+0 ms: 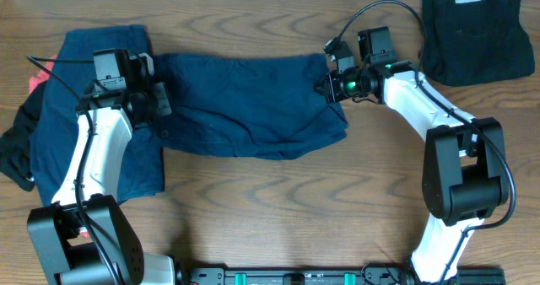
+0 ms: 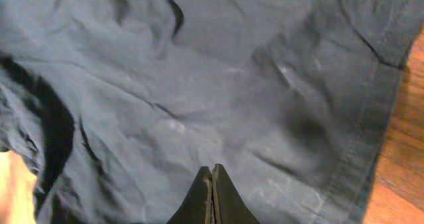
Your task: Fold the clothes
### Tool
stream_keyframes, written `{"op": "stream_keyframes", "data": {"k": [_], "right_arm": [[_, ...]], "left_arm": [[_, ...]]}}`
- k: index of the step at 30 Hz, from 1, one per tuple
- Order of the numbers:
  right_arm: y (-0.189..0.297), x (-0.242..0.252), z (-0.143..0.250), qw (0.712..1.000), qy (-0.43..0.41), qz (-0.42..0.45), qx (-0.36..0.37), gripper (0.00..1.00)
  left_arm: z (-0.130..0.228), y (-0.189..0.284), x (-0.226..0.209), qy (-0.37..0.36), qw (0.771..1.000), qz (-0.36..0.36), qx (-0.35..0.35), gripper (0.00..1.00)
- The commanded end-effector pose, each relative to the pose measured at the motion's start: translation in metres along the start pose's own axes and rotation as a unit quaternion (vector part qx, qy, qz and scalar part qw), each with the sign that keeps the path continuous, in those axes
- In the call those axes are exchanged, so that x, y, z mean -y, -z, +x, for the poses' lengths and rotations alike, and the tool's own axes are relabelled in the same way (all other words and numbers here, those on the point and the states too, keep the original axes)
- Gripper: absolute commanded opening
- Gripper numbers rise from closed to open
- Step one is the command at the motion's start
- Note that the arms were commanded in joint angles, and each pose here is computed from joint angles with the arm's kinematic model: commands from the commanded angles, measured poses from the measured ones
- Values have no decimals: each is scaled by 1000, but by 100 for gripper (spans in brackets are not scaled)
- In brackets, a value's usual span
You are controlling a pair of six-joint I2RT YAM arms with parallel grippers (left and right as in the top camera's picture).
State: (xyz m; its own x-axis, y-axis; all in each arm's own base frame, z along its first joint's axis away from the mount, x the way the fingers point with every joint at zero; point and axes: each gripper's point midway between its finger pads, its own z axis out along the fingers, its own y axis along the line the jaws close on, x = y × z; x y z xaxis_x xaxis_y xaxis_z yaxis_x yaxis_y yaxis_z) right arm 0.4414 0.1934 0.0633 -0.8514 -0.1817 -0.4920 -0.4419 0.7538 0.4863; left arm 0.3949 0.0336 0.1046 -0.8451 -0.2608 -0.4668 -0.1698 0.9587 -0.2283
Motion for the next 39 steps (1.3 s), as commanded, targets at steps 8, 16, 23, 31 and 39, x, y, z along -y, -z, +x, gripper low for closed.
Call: {"op": "stream_keyframes", "data": {"k": [8,16,23,31,39], "right_arm": [[-36,33,32,998,-38,32,-48,1],[-43,49,42,994,-69,61,-58,1],[-53,57,54,991,-86,68,-73,1],[-66,63,71,988,-103,64,-95,1],[-71,67,78,986,-112,64,-102,1]], "left_arm": [[-23,9,3,9,999,2,43,6],[-20,8,26,11,998,49,34,6],[-5,5,78,-1,995,103,10,6],[4,12,166,-31,978,207,13,6],[10,30,246,-68,953,292,42,6]]}}
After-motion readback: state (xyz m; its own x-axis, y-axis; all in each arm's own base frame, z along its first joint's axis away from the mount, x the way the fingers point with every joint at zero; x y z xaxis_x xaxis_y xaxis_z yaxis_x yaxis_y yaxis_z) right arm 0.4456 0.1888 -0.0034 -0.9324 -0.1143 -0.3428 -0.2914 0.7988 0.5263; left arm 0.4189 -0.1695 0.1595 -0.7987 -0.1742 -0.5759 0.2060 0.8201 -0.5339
